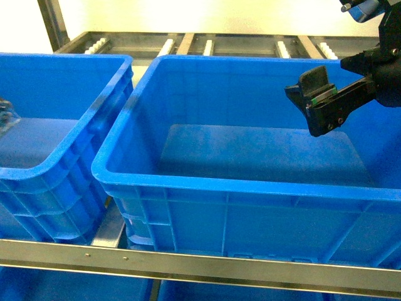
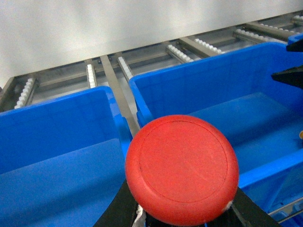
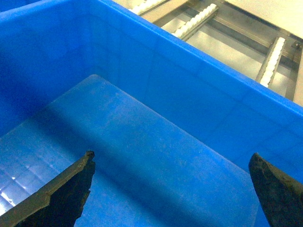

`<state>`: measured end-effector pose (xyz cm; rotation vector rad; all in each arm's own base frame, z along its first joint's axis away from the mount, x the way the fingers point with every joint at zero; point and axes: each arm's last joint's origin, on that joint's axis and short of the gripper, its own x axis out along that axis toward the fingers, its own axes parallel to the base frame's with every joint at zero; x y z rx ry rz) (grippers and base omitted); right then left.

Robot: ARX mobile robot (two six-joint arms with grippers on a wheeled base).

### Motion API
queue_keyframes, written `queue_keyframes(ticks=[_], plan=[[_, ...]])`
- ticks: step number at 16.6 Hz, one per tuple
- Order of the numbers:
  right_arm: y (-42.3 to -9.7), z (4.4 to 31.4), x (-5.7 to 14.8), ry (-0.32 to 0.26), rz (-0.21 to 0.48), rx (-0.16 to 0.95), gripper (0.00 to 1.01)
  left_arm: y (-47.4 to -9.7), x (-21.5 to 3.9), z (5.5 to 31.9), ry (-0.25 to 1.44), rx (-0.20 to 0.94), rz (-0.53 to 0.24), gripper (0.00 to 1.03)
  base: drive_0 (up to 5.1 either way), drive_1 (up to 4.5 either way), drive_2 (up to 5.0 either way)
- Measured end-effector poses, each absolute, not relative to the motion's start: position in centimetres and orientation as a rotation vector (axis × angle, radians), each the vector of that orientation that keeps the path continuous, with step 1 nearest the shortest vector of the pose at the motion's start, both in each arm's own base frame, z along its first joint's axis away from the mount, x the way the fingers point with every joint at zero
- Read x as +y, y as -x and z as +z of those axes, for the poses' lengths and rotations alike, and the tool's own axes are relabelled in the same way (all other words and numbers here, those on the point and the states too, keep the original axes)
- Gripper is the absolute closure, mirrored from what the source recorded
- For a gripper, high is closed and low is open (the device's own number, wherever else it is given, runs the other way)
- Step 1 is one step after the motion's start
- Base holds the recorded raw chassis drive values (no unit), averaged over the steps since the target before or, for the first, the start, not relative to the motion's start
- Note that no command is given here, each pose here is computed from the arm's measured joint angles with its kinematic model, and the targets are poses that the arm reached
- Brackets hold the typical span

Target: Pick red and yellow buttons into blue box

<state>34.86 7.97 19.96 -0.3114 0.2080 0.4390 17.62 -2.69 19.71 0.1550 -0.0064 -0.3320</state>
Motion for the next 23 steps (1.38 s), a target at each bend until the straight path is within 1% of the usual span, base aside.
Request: queue_keyframes(ticks=[1, 2, 3, 4, 5, 6, 7, 8, 9, 11, 12, 13, 14, 17, 23], plan=[[-34.9, 20.0, 8.0, 0.311, 0.439, 0.209, 0.03, -18.3, -3.0, 19.7, -0.154, 0.012, -0.339, 0.79, 0.0, 0.0, 0.0], [-34.9, 19.9, 8.0, 0.311, 0.439, 0.209, 0.03, -22.0, -4.6, 19.7, -0.186, 0.005, -0.369, 0.79, 0.0, 0.0, 0.0], [-34.9, 20.0, 8.0, 0.311, 0.439, 0.209, 0.03, -25.7, -6.3, 18.3, -0.224, 0.077, -0.438, 0.79, 0.0, 0.0, 0.0], [-34.9, 20.0, 8.0, 0.311, 0.439, 0.209, 0.03, -28.8, -7.6, 18.5, -0.244, 0.075, -0.487, 0.79, 0.0, 0.0, 0.0], [-34.9, 20.0, 8.0, 0.311, 0.439, 0.209, 0.03, -30.0, -9.9, 19.6, -0.265, 0.072, -0.583, 0.79, 0.0, 0.0, 0.0], [-34.9, 20.0, 8.0, 0.311, 0.439, 0.208, 0.03, -31.3, -10.9, 19.4, -0.29, 0.109, -0.619, 0.79, 0.0, 0.0, 0.0], [-34.8, 20.0, 8.0, 0.311, 0.443, 0.208, 0.03, -31.8, -10.8, 18.6, -0.315, 0.141, -0.616, 0.57, 0.0, 0.0, 0.0], [-34.9, 20.0, 8.0, 0.311, 0.441, 0.209, 0.03, -31.9, -10.9, 18.8, -0.315, 0.135, -0.615, 0.44, 0.0, 0.0, 0.0], [-34.9, 20.0, 8.0, 0.311, 0.441, 0.208, 0.03, -31.9, -10.9, 18.8, -0.316, 0.134, -0.615, 0.35, 0.0, 0.0, 0.0], [-34.9, 20.0, 8.0, 0.311, 0.441, 0.209, 0.03, -31.9, -10.9, 18.8, -0.316, 0.135, -0.617, 0.13, 0.0, 0.0, 0.0], [-34.9, 19.9, 8.0, 0.311, 0.441, 0.209, 0.03, -31.9, -10.9, 18.8, -0.316, 0.135, -0.617, 0.06, 0.0, 0.0, 0.0], [-34.9, 20.0, 8.0, 0.311, 0.441, 0.208, 0.03, -31.9, -10.9, 18.8, -0.317, 0.134, -0.617, 0.03, 0.0, 0.0, 0.0], [-34.9, 20.0, 8.0, 0.311, 0.441, 0.208, 0.03, -31.9, -10.9, 18.8, -0.318, 0.134, -0.617, 0.03, 0.0, 0.0, 0.0], [-34.9, 20.0, 8.0, 0.311, 0.441, 0.208, 0.03, -31.9, -10.9, 18.8, -0.318, 0.134, -0.617, 0.05, 0.0, 0.0, 0.0], [-34.9, 20.0, 8.0, 0.311, 0.441, 0.208, 0.03, -31.9, -10.9, 18.8, -0.319, 0.134, -0.617, 0.05, 0.0, 0.0, 0.0]])
